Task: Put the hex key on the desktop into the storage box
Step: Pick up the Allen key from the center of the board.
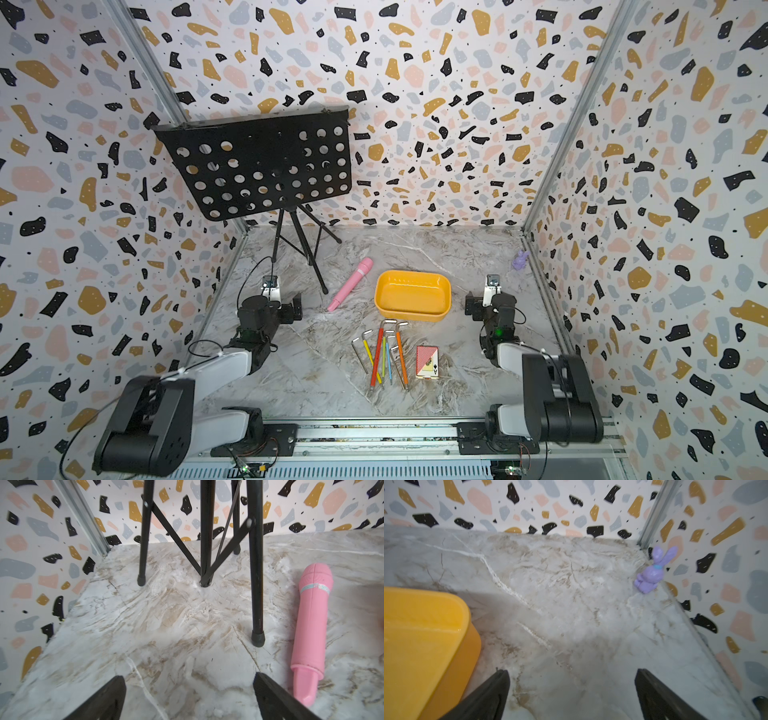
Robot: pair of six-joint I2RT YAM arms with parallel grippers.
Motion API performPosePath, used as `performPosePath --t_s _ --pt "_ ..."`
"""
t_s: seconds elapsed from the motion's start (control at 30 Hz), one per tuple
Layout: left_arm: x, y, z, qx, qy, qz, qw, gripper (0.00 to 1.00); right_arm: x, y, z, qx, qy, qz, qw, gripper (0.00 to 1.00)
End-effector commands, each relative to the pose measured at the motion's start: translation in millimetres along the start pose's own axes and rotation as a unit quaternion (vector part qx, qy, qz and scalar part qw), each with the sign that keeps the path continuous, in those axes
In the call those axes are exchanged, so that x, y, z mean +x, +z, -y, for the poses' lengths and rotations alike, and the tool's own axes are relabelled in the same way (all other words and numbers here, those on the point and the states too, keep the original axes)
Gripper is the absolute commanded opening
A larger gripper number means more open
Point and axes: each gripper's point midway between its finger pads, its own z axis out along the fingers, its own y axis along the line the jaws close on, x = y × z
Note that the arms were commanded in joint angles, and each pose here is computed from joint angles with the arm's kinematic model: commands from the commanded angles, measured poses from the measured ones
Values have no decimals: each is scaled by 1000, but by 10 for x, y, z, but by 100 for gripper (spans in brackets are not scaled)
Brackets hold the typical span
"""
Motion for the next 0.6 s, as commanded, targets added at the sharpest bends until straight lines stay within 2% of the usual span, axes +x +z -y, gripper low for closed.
performPosePath --t_s 0.0,0.1,0.27,0.3,0.37,0.4,0.47,0.53,0.57 --pt "-268 -178 4 5 -39 9 999 100 -389 -147 186 45 28 20 998 100" --pt "-452 -392 3 11 -66 29 997 100 -761 -330 279 61 64 45 995 100" --pt "-953 -875 132 44 -73 40 996 100 -1572 -817 300 35 146 101 983 100" --pt "-1079 -984 186 50 -74 38 995 100 -1752 -927 315 29 193 105 975 100" --pt "-1367 -1243 312 74 -106 28 991 100 -1750 -1088 220 4 318 25 948 100" --pt "-1439 -1321 422 107 -141 10 984 100 -1754 -1124 165 -8 346 7 938 100" --pt "-1384 -1432 759 197 -181 -64 961 100 -1675 -1011 12 -52 435 -5 899 100" --pt "-1303 -1355 963 244 -253 -90 932 100 -1654 -903 -162 -109 468 -7 877 100" --pt "-1260 -1334 1068 271 -277 -106 916 100 -1678 -870 -267 -140 467 -11 873 100"
